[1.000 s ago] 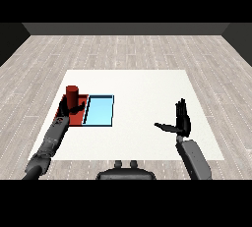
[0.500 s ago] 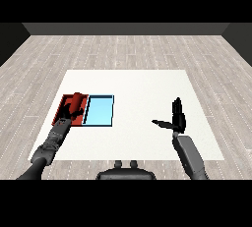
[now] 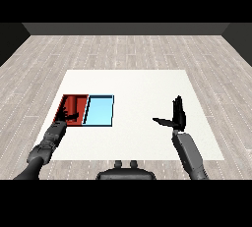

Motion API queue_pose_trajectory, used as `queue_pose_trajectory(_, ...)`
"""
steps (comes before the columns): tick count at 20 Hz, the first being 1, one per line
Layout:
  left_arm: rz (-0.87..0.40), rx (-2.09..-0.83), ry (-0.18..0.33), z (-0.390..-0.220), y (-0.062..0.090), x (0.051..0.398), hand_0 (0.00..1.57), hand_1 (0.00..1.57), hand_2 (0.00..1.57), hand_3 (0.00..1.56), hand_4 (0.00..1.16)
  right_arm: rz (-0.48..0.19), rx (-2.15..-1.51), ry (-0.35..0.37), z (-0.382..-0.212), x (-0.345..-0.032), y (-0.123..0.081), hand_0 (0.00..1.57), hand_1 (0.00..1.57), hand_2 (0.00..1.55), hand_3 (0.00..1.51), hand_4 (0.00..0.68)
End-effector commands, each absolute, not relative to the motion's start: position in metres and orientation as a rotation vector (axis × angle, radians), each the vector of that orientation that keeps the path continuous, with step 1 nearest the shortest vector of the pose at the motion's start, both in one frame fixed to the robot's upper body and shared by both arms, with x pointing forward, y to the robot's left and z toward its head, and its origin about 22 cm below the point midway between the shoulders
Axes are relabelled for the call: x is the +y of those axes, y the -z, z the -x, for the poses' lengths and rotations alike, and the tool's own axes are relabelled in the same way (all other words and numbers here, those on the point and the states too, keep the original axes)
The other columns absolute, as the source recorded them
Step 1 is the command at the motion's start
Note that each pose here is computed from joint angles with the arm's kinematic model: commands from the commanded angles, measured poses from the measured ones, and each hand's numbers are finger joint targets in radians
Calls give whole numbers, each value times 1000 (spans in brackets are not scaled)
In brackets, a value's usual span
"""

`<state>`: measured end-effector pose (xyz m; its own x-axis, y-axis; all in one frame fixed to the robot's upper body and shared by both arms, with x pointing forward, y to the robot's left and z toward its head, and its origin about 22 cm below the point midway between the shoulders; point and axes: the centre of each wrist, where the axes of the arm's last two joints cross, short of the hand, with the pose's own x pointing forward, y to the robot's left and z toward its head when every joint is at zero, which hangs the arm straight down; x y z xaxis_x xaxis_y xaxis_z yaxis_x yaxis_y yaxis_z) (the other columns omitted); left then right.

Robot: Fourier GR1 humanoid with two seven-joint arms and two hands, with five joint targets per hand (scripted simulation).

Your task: Pick the red can and put it in the red box

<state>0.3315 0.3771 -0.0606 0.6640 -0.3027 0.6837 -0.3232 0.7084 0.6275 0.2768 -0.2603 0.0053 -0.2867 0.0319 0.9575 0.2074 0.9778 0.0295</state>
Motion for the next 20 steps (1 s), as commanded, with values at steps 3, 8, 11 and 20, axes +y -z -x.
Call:
queue_pose_trajectory(3, -790, -830, 26, -330, 57, 386, 0, 0, 0, 0, 0, 166, -1868, 174, -267, -258, -2, 0, 0, 0, 0, 0)
queue_pose_trajectory(8, -845, -969, -12, -331, 56, 385, 0, 0, 0, 0, 0, 125, -1878, 201, -270, -258, 3, 0, 0, 0, 0, 0)
queue_pose_trajectory(11, -715, -1176, -65, -343, 44, 381, 0, 0, 0, 0, 0, 117, -1897, 193, -267, -269, 0, 0, 0, 0, 0, 0)
queue_pose_trajectory(20, -371, -1665, -98, -362, 19, 357, 0, 0, 0, 0, 0, 23, -1941, 115, -259, -255, -9, 0, 0, 0, 0, 0)
